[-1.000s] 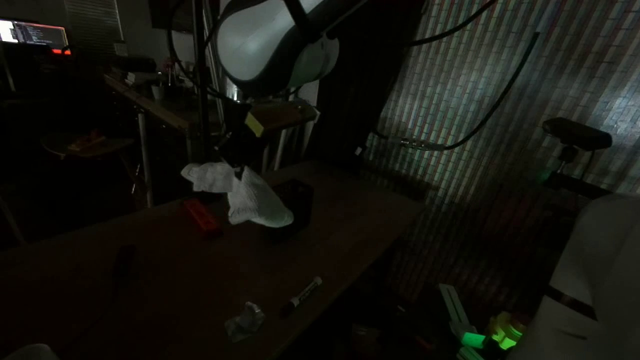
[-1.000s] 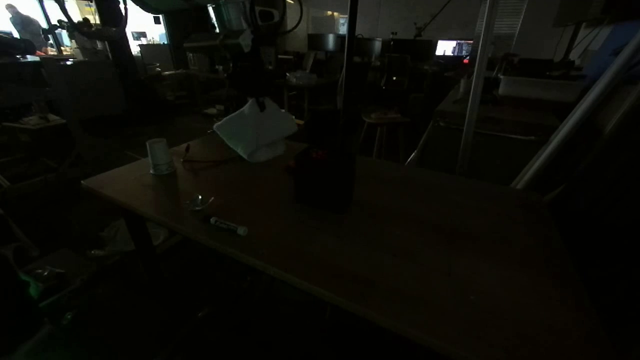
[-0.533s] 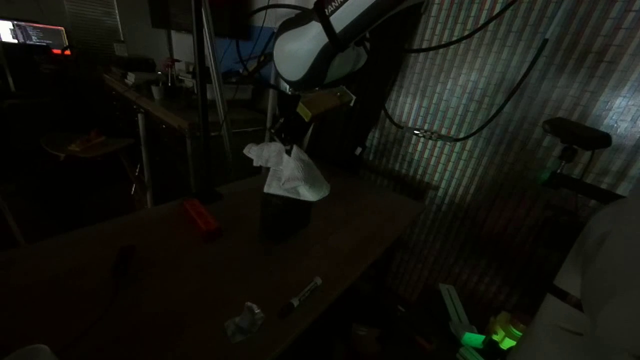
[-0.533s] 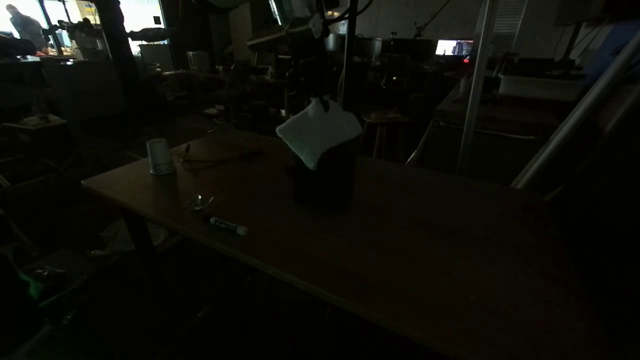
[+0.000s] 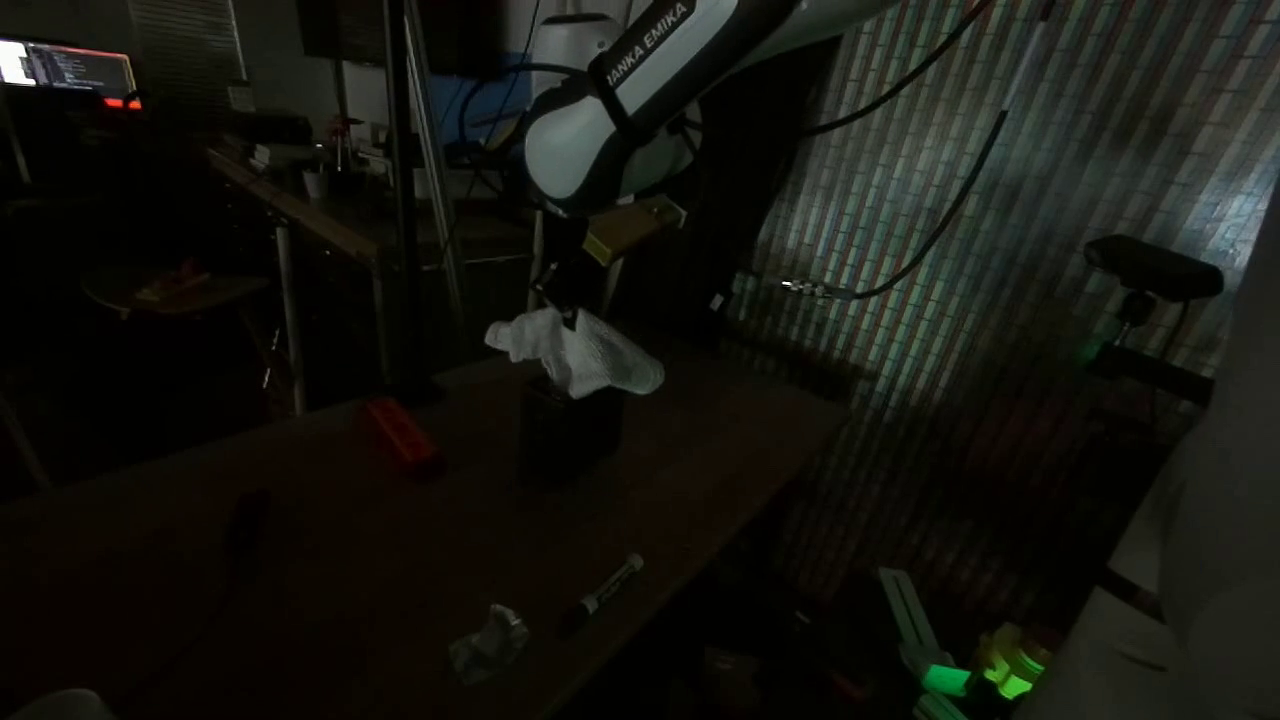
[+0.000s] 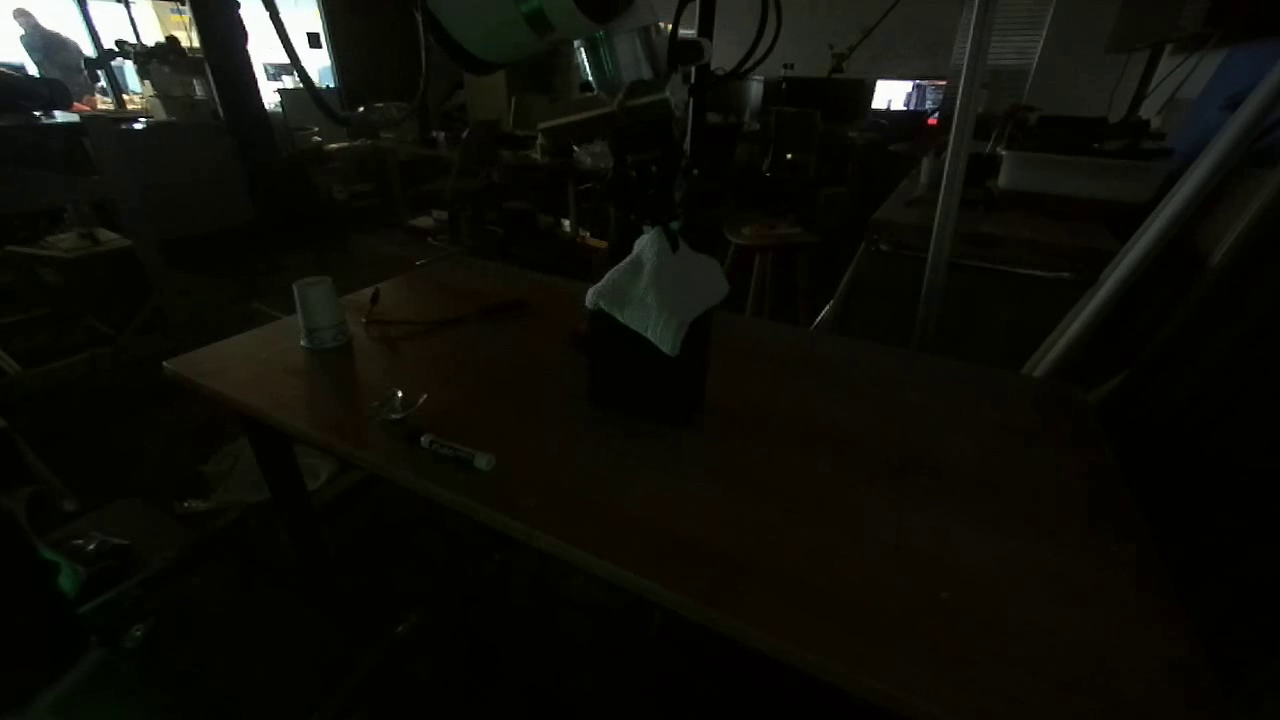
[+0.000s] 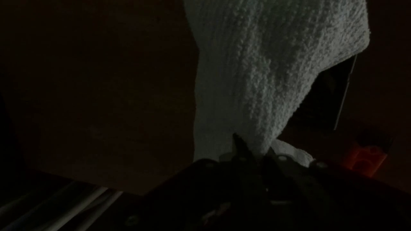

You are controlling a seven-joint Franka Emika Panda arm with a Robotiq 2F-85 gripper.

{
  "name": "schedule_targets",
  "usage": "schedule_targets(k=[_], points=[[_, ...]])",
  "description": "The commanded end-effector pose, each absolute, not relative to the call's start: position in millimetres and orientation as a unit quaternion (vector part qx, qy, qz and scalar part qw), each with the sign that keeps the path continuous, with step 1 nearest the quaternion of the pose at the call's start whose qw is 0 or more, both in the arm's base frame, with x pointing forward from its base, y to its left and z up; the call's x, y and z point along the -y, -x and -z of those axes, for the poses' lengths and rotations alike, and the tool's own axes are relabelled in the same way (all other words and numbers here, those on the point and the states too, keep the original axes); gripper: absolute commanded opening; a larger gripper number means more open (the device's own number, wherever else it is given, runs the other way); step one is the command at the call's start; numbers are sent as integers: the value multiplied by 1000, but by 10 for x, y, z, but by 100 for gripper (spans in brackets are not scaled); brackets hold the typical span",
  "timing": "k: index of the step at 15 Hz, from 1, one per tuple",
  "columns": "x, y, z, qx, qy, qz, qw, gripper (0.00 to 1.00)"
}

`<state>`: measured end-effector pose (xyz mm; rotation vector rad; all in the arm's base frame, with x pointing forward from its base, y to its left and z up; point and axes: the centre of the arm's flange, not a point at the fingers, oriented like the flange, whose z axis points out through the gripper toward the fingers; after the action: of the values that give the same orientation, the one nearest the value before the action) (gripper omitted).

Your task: Stuff the towel into the box

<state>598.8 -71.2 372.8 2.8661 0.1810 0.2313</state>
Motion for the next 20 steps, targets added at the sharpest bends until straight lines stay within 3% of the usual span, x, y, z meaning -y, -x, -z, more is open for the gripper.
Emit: schedule_targets(k=[1,20], points=[[647,-6149,-3546,-91,-986,-61,125,2],[705,-6011,-3086,-123,-988,38,83,2]])
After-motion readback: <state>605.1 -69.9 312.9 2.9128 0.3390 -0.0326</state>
